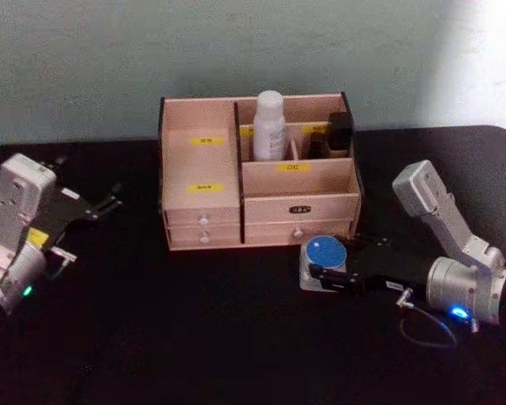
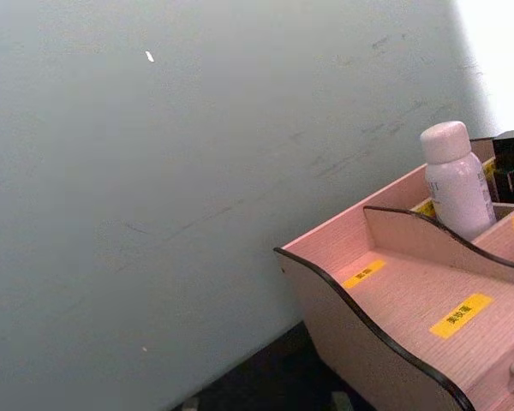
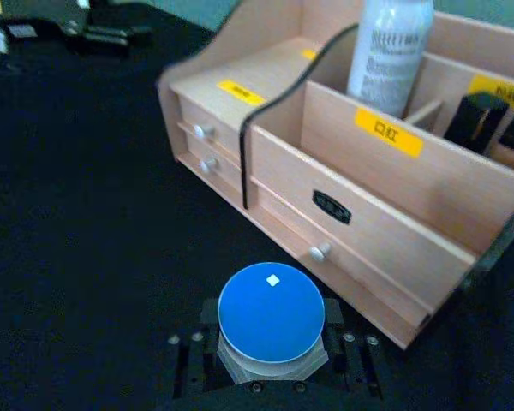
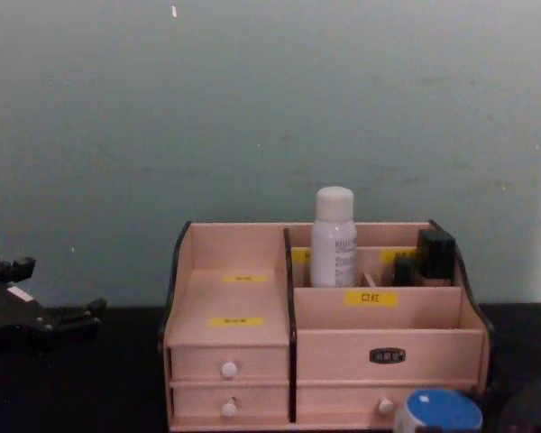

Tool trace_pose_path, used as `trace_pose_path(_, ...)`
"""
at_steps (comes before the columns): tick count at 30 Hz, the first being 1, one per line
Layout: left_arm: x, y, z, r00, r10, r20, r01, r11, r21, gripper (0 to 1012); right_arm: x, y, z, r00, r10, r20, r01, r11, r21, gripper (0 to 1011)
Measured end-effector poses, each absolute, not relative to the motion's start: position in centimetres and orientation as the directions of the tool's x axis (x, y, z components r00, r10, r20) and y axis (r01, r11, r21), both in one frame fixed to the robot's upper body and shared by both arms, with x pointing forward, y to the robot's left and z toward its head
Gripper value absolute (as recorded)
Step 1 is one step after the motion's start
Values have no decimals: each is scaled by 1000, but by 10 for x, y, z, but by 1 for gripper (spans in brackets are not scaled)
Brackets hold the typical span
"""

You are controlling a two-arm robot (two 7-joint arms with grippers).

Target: Pick up the facial cleanser and watermelon frost from the table and place them into the tiered storage box.

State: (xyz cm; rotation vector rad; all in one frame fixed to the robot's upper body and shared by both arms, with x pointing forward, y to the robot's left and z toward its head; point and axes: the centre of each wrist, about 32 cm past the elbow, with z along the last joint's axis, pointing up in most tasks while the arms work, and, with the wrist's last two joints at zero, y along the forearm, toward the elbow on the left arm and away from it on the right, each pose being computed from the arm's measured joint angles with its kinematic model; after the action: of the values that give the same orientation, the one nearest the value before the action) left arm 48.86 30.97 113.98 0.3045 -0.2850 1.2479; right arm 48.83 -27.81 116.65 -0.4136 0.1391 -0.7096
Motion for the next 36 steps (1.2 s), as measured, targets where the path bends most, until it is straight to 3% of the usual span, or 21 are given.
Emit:
trace_pose_path(14,489,310,1140,292,880,374,-955,287,70,1001,497,-268,1201,806,-590,43,568,752,-333,712)
trace_pose_path(36,489,310,1140,292,880,374,-955,287,70,1001,569,-212,1231,844,-525,107,535,814,-228,712)
